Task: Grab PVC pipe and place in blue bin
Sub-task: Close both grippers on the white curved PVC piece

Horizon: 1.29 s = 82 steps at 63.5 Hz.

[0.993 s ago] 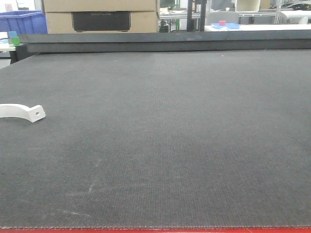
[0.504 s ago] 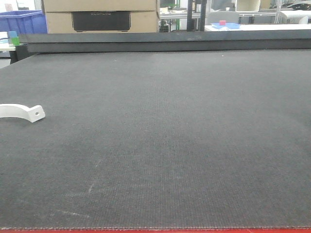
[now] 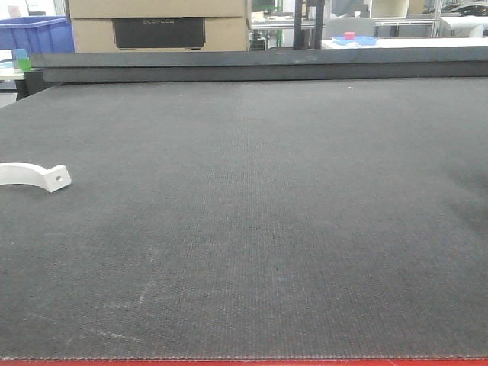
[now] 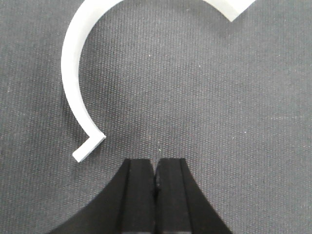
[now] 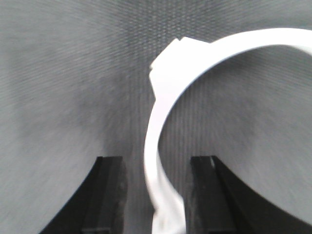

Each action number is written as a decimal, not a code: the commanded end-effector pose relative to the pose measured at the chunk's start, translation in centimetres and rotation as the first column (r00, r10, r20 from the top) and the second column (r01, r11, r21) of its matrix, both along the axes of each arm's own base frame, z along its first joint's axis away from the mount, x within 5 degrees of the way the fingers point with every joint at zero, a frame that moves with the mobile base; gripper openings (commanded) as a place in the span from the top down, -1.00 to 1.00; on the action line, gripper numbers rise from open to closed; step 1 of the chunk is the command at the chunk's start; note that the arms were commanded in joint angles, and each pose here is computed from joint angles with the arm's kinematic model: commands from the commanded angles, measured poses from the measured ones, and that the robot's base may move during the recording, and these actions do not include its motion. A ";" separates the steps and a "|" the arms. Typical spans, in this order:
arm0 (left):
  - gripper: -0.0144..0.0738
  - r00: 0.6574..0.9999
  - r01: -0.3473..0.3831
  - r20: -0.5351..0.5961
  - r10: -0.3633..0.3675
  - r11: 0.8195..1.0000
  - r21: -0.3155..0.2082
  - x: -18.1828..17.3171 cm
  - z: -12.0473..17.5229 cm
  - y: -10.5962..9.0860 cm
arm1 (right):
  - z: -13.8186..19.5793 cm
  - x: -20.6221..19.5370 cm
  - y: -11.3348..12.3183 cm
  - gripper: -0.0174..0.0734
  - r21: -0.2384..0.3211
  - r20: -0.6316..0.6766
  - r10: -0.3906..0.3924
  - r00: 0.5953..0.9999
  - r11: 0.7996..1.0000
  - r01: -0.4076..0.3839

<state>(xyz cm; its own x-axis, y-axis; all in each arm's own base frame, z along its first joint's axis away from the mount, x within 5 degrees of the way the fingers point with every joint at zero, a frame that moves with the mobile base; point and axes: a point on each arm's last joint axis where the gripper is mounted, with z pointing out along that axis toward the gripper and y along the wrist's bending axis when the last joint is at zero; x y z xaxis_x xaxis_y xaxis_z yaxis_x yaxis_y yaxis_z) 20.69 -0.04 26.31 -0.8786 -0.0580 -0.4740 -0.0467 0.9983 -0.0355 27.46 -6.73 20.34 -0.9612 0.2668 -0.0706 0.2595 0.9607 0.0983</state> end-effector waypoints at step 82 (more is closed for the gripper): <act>0.05 0.937 -0.051 -0.343 0.064 0.998 0.048 11.7 -3.9 6.1 | 1.3 2.3 -0.7 0.97 0.001 -0.002 0.015 1.000 1.000 -0.015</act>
